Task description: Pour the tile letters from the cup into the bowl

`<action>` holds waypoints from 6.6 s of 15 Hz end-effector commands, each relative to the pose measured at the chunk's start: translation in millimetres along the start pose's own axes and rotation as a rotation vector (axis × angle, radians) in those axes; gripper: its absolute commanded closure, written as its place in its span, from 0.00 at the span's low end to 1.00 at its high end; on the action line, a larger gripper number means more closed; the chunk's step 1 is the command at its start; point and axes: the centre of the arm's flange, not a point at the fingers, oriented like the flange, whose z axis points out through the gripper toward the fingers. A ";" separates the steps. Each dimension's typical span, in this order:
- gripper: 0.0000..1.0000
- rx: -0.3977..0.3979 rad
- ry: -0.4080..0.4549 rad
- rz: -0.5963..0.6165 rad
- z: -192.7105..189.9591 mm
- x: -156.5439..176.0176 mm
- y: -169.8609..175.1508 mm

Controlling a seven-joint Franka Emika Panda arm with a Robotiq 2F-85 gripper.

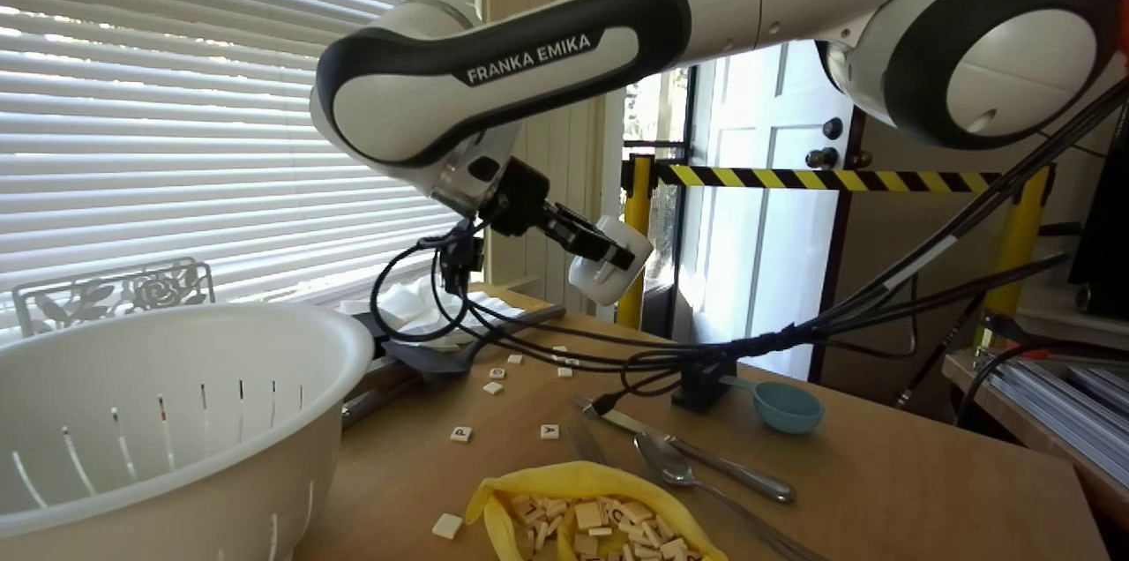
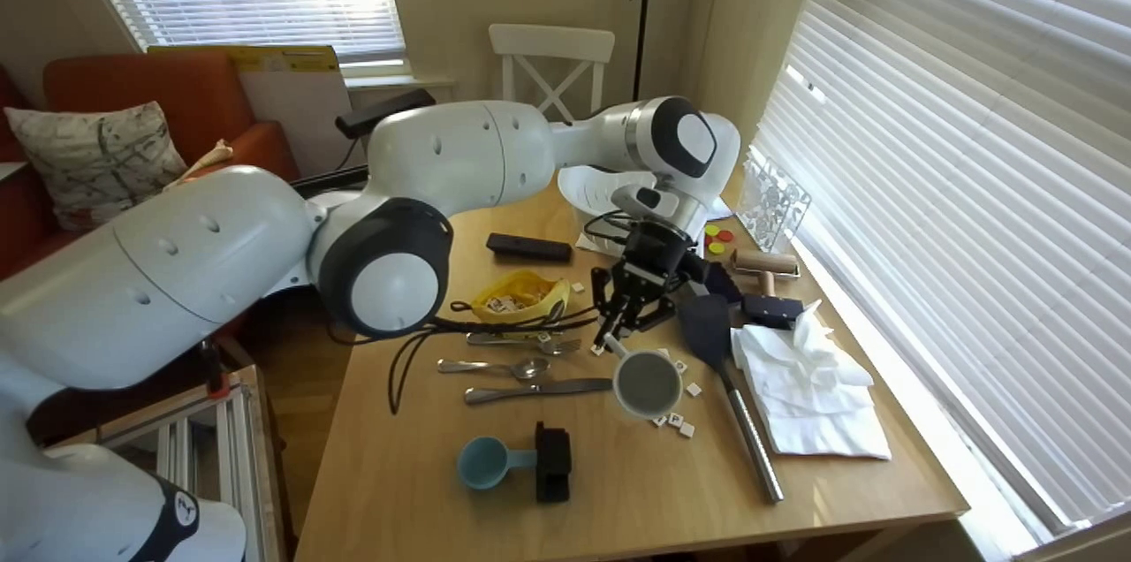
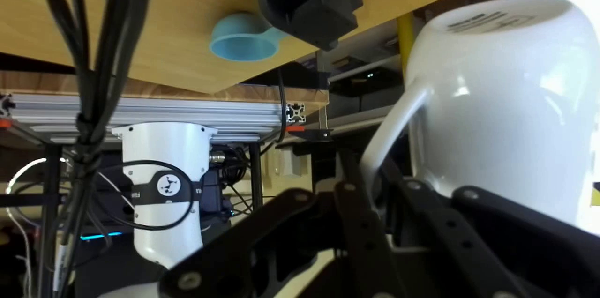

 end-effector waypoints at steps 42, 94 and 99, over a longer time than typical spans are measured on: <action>0.97 0.235 0.258 -0.265 60.8 -127.6 22.4; 0.00 0.449 -0.071 -0.360 14.7 -36.1 59.4; 0.00 0.436 -0.111 -0.321 -6.6 19.3 56.1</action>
